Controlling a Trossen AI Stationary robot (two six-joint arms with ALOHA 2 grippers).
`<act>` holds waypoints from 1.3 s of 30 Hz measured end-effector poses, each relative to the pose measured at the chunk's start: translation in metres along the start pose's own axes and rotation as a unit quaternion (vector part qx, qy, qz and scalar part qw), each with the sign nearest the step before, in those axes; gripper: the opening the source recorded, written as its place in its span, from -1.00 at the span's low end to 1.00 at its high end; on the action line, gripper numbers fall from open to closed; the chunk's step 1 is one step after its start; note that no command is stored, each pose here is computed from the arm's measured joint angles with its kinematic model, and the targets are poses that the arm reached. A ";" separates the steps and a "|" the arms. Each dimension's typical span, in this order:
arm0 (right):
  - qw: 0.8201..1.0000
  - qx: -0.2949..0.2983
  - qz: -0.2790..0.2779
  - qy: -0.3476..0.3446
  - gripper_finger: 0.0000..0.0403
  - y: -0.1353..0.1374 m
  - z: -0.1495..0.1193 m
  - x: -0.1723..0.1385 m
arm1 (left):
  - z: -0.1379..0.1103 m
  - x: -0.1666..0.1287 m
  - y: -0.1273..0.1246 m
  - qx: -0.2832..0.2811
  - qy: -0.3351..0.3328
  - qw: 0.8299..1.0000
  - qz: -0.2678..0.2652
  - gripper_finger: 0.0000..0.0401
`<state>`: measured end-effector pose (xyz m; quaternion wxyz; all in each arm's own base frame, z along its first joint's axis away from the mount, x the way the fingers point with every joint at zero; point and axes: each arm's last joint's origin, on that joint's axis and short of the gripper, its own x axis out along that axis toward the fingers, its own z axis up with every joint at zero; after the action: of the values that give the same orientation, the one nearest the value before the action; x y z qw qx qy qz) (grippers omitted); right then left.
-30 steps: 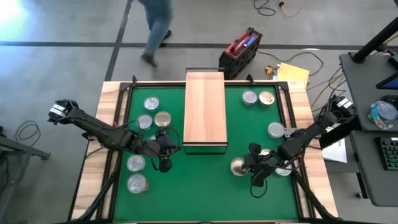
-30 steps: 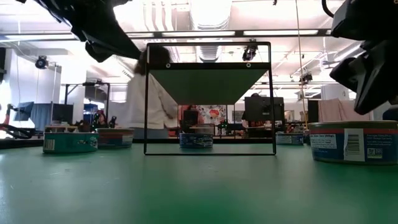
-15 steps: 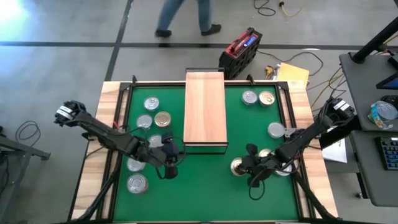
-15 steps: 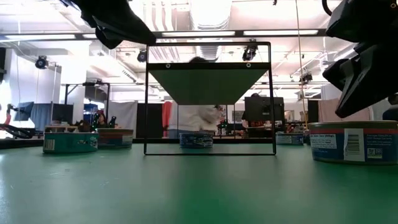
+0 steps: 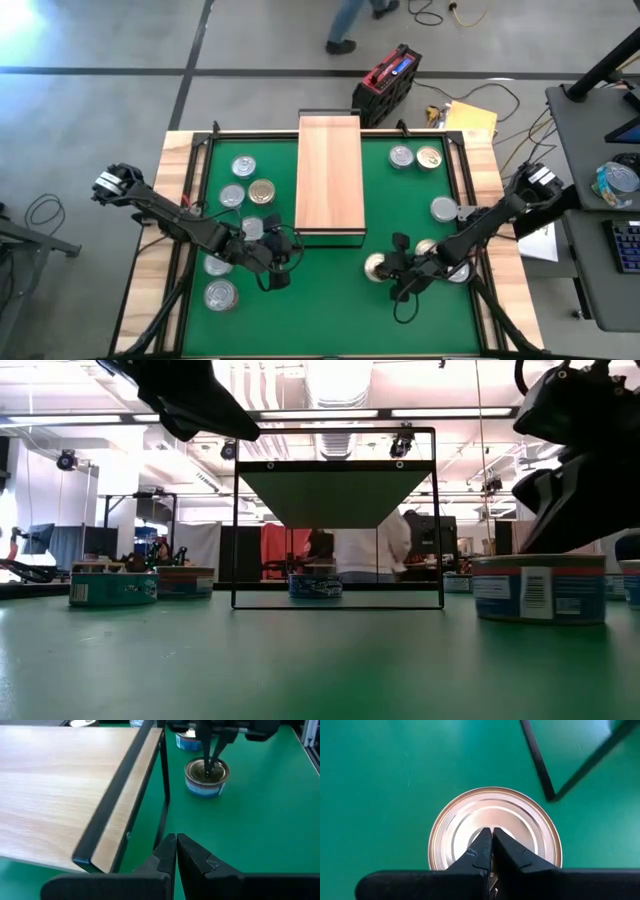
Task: Stack canned seafood by type on shelf
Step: Put the bottom center dark blue tuna can on the shelf
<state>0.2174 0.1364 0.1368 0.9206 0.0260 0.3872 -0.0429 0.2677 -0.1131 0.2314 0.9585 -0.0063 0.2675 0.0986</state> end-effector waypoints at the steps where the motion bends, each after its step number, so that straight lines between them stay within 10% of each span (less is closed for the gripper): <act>1: 1.000 -0.003 0.001 -0.006 -0.95 0.001 0.001 0.001 | 0.000 0.000 0.000 0.000 -0.001 1.000 0.002 -1.00; 39: 1.000 -0.007 0.011 -0.018 -0.96 -0.001 0.010 -0.012 | 0.001 0.000 -0.001 -0.004 -0.007 1.000 -0.001 -1.00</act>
<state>0.2160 0.1354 0.1520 0.9279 0.0228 0.3709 -0.0306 0.2682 -0.1140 0.2325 0.9604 -0.0100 0.2600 0.0992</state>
